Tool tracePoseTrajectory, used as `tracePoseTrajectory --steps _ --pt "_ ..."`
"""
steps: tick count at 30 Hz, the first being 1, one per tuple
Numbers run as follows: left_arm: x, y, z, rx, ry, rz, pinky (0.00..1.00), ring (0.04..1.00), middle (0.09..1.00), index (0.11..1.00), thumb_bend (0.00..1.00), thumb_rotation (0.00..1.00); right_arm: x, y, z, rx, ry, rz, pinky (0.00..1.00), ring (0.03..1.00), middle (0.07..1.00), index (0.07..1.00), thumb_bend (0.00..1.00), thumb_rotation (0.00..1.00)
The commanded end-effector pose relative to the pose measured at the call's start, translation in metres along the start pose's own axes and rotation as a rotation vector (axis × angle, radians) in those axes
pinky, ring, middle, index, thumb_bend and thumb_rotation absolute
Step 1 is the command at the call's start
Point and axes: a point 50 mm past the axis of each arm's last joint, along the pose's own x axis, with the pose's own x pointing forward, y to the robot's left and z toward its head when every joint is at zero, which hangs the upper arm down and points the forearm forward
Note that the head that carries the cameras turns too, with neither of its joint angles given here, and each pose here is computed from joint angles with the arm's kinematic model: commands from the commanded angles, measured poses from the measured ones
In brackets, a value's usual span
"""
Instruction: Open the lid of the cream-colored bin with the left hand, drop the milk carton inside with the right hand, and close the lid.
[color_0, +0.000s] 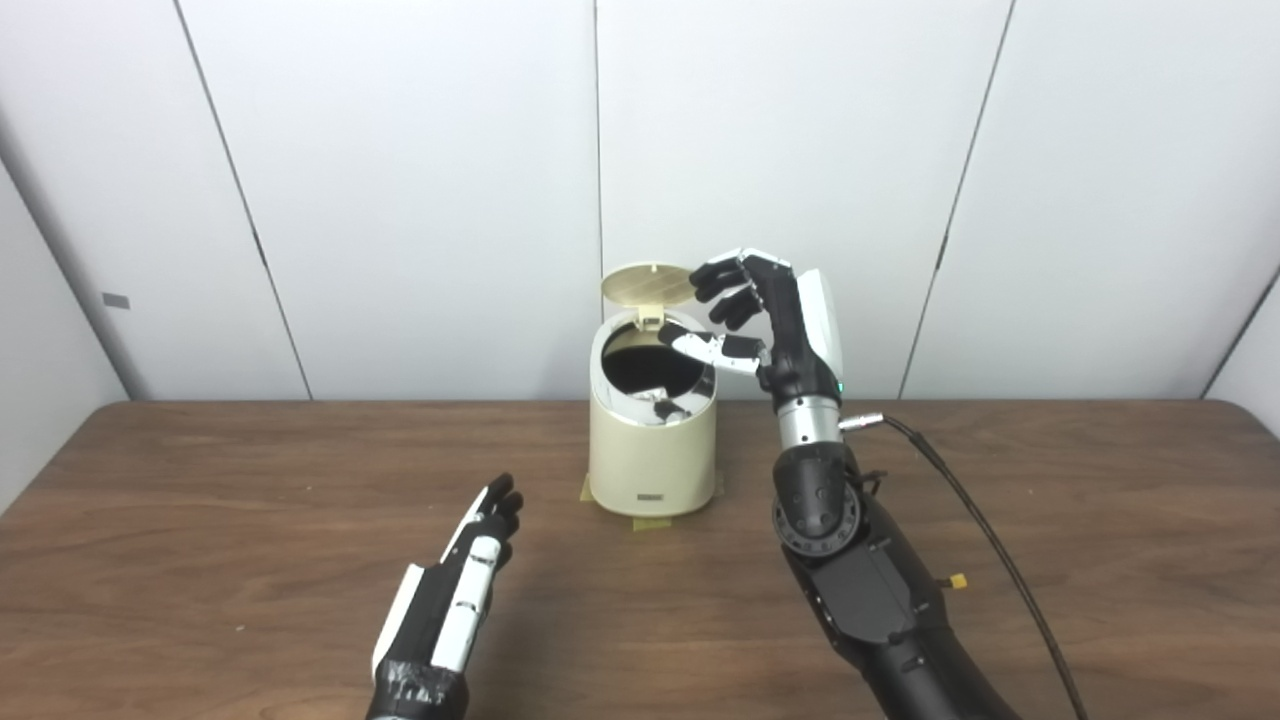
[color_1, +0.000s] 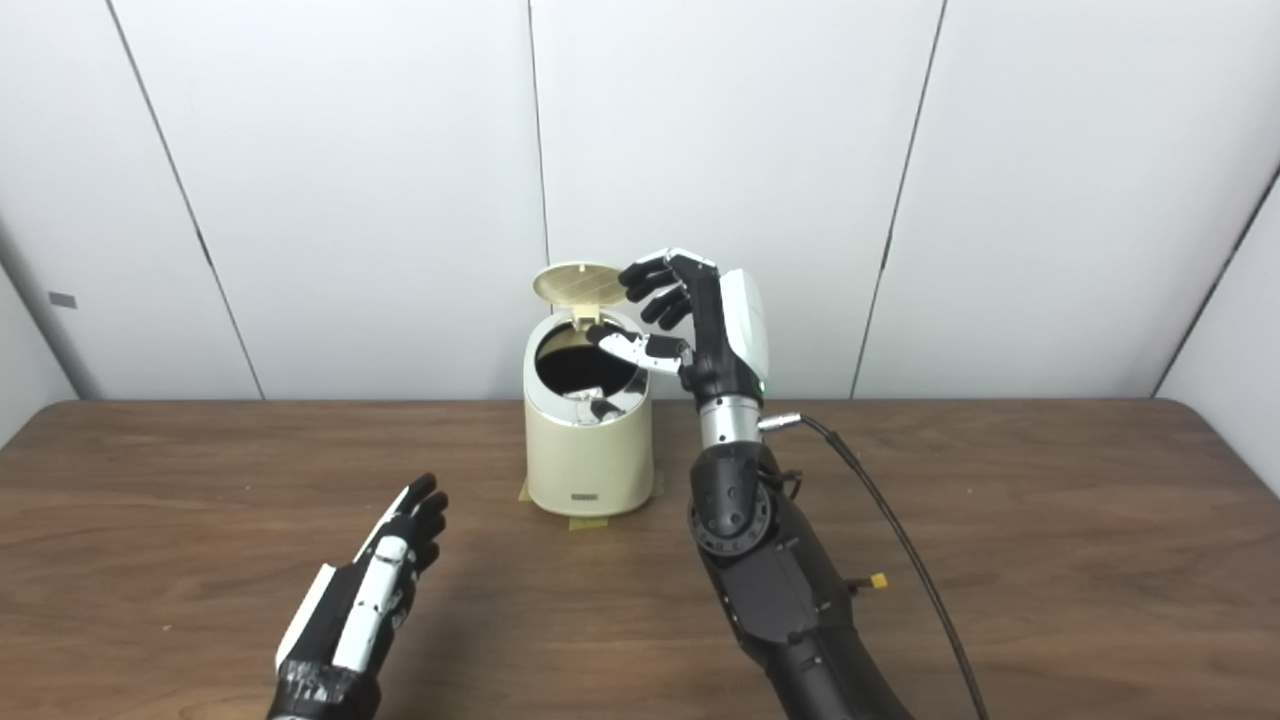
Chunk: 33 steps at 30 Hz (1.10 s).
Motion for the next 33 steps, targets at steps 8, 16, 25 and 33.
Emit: tracePoseTrajectory --steps 8,16,25,33 --pt "0.009 0.005 0.005 -0.013 -0.047 -0.014 1.00 0.980 0.966 0.984 0.38 0.90 -0.003 -0.031 0.001 0.015 0.000 -0.045 0.38 0.412 0.496 0.491 0.52 0.00" --pt "0.012 0.018 0.000 -0.031 -0.052 0.008 1.00 0.973 0.968 0.983 0.36 0.87 -0.035 -0.055 -0.011 0.074 0.210 0.027 0.44 0.472 0.497 0.468 0.52 0.00" --pt "0.029 0.029 0.006 -0.123 -0.046 0.062 0.99 0.971 0.969 0.983 0.34 0.92 -0.088 -0.079 -0.019 0.335 0.383 0.093 0.56 0.637 0.650 0.593 0.55 0.28" --pt "0.076 0.032 0.021 -0.143 -0.072 -0.012 0.99 0.978 0.976 0.990 0.39 0.96 -0.142 -0.095 -0.030 0.471 0.433 0.102 0.74 0.835 0.854 0.822 0.56 0.60"
